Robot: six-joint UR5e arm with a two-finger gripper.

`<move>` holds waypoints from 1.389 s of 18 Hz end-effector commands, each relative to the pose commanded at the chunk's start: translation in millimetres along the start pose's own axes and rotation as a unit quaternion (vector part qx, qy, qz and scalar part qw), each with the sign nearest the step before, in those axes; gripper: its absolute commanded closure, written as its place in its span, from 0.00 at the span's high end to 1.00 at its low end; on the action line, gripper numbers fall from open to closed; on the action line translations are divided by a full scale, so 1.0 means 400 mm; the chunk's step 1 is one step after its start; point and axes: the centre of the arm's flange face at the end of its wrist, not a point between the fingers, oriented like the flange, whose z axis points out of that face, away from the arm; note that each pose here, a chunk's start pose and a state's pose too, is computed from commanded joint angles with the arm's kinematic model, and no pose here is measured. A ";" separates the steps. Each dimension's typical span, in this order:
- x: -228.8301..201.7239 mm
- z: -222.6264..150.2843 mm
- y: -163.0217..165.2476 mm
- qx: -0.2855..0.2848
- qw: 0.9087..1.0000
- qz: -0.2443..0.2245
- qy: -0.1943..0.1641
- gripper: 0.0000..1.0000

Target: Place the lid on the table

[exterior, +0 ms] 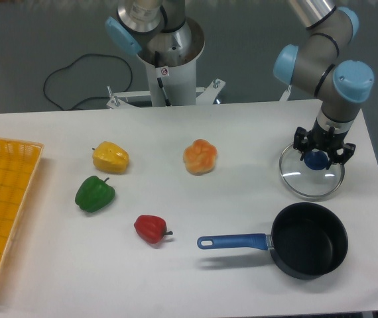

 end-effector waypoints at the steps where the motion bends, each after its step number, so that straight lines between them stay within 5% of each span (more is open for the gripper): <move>1: 0.000 0.000 0.000 0.000 1.000 0.000 0.000 0.41; 25: 0.004 0.019 0.007 -0.001 1.000 -0.004 0.007 0.42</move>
